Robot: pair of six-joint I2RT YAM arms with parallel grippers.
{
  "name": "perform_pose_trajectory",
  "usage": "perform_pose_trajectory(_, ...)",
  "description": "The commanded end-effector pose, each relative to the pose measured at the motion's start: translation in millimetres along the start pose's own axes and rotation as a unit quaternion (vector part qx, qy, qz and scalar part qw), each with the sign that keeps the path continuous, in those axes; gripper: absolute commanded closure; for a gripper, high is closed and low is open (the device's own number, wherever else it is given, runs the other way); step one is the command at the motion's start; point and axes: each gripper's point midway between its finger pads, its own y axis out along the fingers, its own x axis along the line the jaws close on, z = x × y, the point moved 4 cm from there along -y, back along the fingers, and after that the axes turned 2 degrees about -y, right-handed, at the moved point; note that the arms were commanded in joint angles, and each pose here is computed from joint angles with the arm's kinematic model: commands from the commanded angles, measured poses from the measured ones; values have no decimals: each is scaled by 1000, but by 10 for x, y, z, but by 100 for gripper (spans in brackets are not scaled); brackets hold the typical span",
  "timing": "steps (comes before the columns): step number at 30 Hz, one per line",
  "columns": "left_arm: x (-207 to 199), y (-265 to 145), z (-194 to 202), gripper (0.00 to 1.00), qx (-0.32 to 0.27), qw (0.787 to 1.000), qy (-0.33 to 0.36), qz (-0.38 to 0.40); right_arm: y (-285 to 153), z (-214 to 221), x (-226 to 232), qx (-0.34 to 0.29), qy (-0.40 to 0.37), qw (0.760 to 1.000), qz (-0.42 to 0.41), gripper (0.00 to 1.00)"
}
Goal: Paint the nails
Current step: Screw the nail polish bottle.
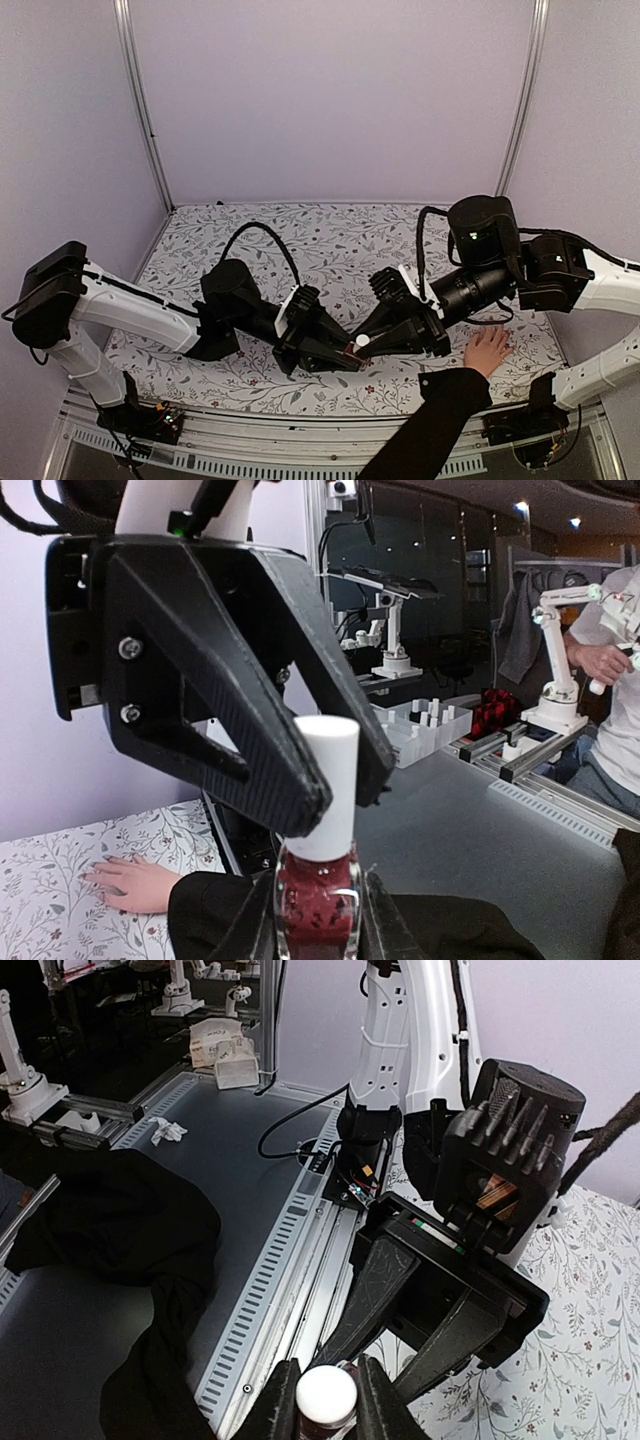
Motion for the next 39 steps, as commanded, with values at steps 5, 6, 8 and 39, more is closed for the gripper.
perform_pose_trajectory(5, 118, -155, -217, 100, -42, 997, 24, -52, 40, 20, -41, 15, 16, 1000, 8, 94)
perform_pose_trajectory(6, 130, -179, -237, 100, -46, 997, 26, -61, 50, 44, -57, 20, 20, 1000, 13, 96)
perform_pose_trajectory(8, 150, -225, -271, 100, -53, 995, 32, -79, 74, 89, -93, 29, 31, 999, 24, 100)
perform_pose_trajectory(39, 1078, -643, -515, 100, -83, 868, 69, -484, 23, 602, -1315, 66, 152, 904, 394, 100)
